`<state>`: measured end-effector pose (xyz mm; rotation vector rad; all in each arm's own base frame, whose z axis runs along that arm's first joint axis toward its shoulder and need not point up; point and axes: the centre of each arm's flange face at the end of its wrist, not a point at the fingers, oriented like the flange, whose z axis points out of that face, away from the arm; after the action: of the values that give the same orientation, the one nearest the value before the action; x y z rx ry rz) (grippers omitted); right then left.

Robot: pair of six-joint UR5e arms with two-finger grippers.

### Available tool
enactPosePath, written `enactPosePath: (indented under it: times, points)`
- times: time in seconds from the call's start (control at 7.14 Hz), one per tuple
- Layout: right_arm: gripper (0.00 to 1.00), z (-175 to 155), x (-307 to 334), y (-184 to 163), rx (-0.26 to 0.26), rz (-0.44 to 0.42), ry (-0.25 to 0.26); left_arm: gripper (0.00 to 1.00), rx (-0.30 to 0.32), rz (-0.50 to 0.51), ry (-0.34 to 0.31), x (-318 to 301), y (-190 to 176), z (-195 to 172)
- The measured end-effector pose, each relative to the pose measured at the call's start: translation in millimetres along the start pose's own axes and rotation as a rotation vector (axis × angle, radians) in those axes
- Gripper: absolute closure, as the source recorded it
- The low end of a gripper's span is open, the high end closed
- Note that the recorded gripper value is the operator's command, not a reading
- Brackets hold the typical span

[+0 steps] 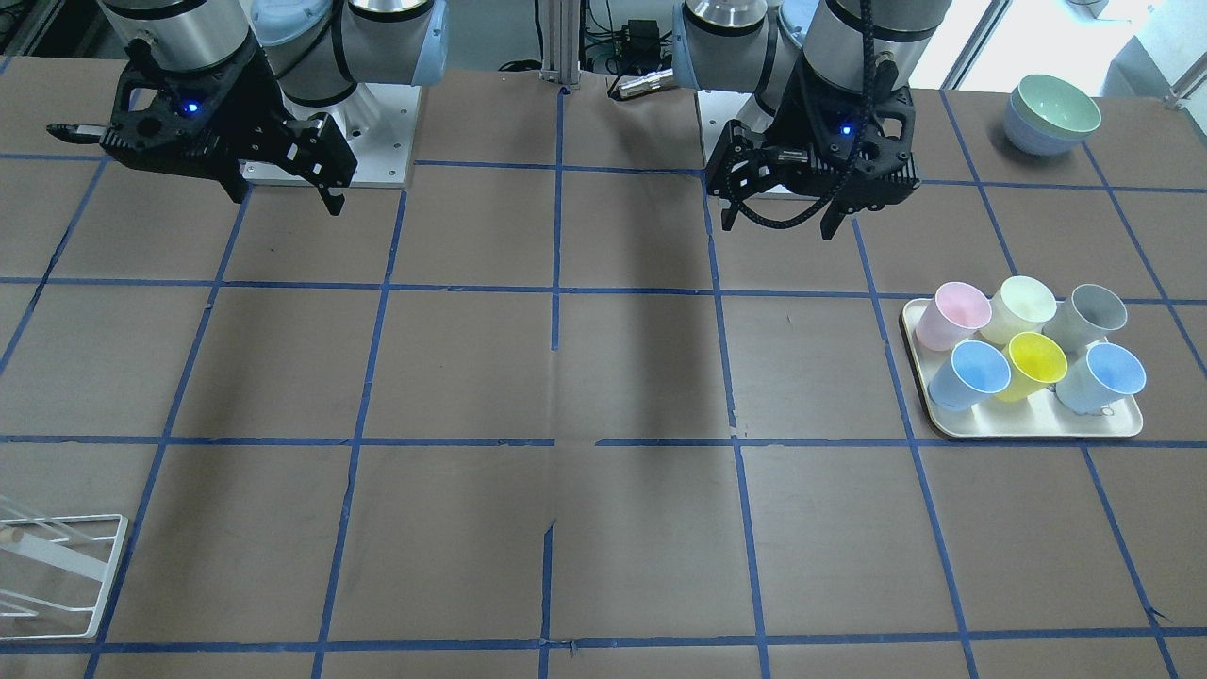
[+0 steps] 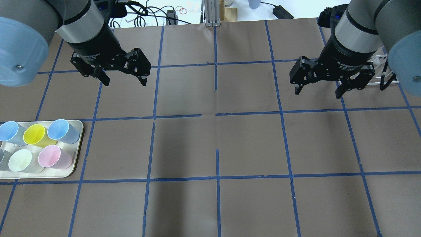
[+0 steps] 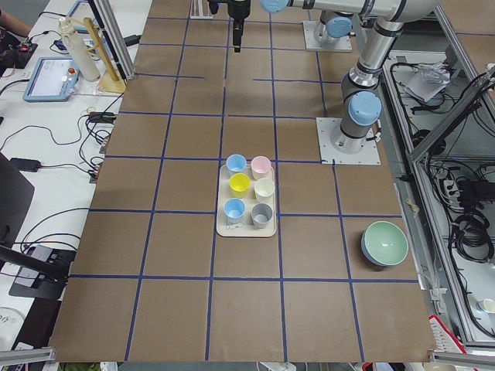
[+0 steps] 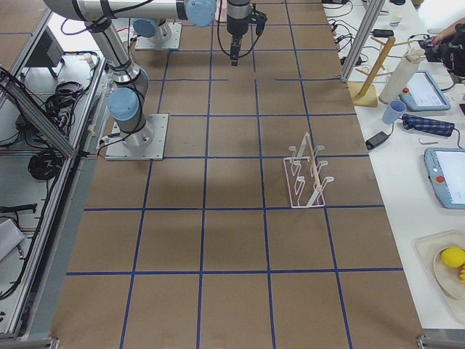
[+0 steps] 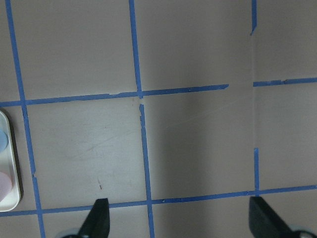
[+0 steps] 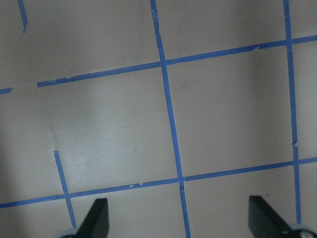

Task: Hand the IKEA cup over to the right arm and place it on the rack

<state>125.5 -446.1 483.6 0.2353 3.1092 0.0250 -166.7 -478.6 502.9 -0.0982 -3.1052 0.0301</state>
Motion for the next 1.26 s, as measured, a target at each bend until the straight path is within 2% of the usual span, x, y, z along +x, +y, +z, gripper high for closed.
enactPosePath:
  times: [1.26]
  points:
    - [0.0,2,-1,1,-0.003,-0.001,0.006,0.0,-0.007,0.025,-0.002,-11,5,2]
